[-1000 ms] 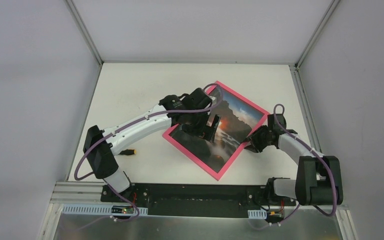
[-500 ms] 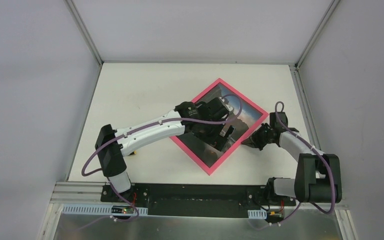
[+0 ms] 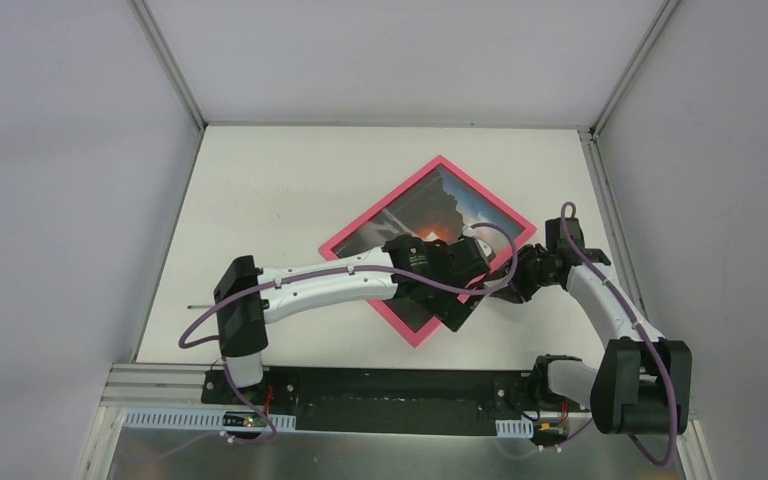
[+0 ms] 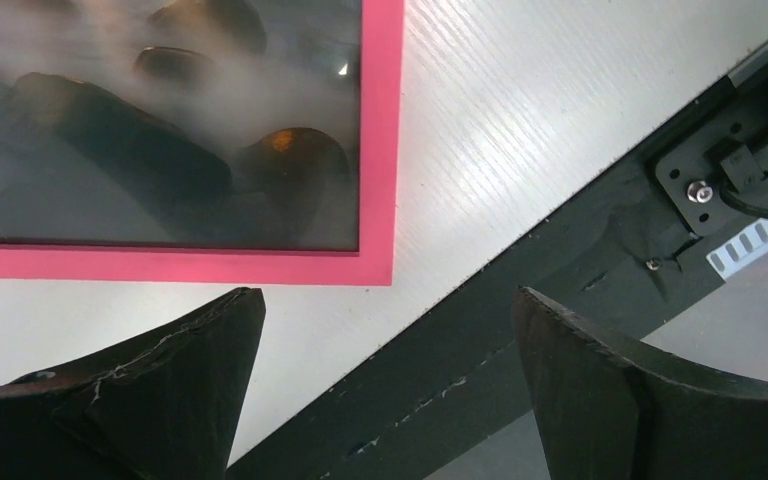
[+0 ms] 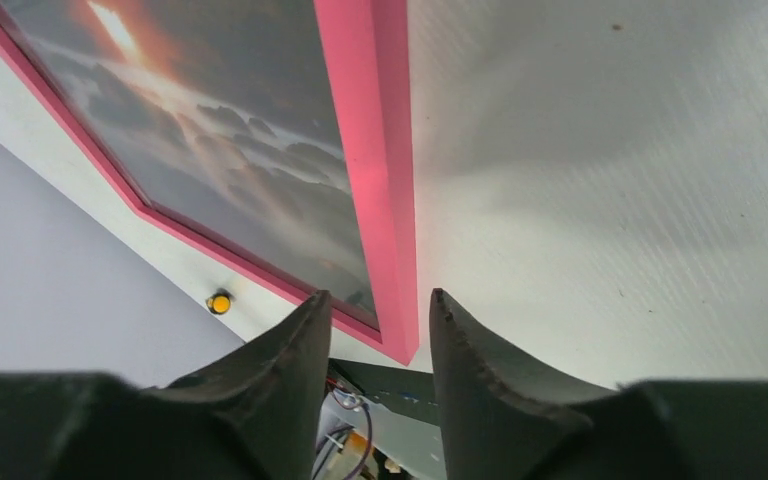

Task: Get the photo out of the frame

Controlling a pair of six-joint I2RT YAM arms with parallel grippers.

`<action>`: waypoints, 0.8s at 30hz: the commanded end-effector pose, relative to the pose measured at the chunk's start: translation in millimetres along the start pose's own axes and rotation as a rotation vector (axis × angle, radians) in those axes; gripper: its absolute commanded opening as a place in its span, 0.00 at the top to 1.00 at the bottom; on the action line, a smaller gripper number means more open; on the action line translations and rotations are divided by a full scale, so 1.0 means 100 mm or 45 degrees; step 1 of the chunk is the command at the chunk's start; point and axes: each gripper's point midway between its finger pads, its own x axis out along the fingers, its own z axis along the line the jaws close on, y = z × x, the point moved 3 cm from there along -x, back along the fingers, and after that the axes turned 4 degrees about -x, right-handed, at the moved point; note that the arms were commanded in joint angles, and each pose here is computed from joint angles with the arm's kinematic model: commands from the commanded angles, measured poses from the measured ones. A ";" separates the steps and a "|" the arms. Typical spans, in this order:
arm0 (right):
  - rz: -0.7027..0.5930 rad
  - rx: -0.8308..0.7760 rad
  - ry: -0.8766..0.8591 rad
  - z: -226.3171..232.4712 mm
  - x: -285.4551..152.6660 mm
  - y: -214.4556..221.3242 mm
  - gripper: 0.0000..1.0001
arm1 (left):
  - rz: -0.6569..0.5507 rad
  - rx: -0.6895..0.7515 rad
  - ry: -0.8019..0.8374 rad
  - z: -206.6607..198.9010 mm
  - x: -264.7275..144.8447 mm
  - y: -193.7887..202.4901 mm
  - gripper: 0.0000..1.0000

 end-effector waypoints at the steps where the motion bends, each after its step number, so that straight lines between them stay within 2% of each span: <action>1: -0.001 0.014 0.063 -0.06 0.00 0.00 0.52 | -0.075 -0.099 -0.024 0.10 -0.25 -0.08 0.01; 7: 0.019 0.024 0.050 0.02 0.19 -0.12 0.37 | -0.087 -0.093 -0.023 0.19 -0.36 0.01 0.01; 11: 0.037 0.030 0.069 0.04 0.36 -0.22 0.35 | -0.083 -0.011 -0.034 0.23 -0.35 0.02 0.01; 18: 0.016 0.046 0.216 0.07 0.52 -0.28 0.42 | -0.096 0.189 -0.042 0.29 -0.37 -0.04 0.01; 22: 0.023 0.067 0.280 0.02 0.57 -0.23 0.58 | -0.097 0.249 -0.051 0.34 -0.35 -0.09 0.01; 24: 0.024 0.073 0.298 -0.01 0.61 -0.21 0.62 | -0.095 0.272 -0.062 0.37 -0.33 -0.11 0.01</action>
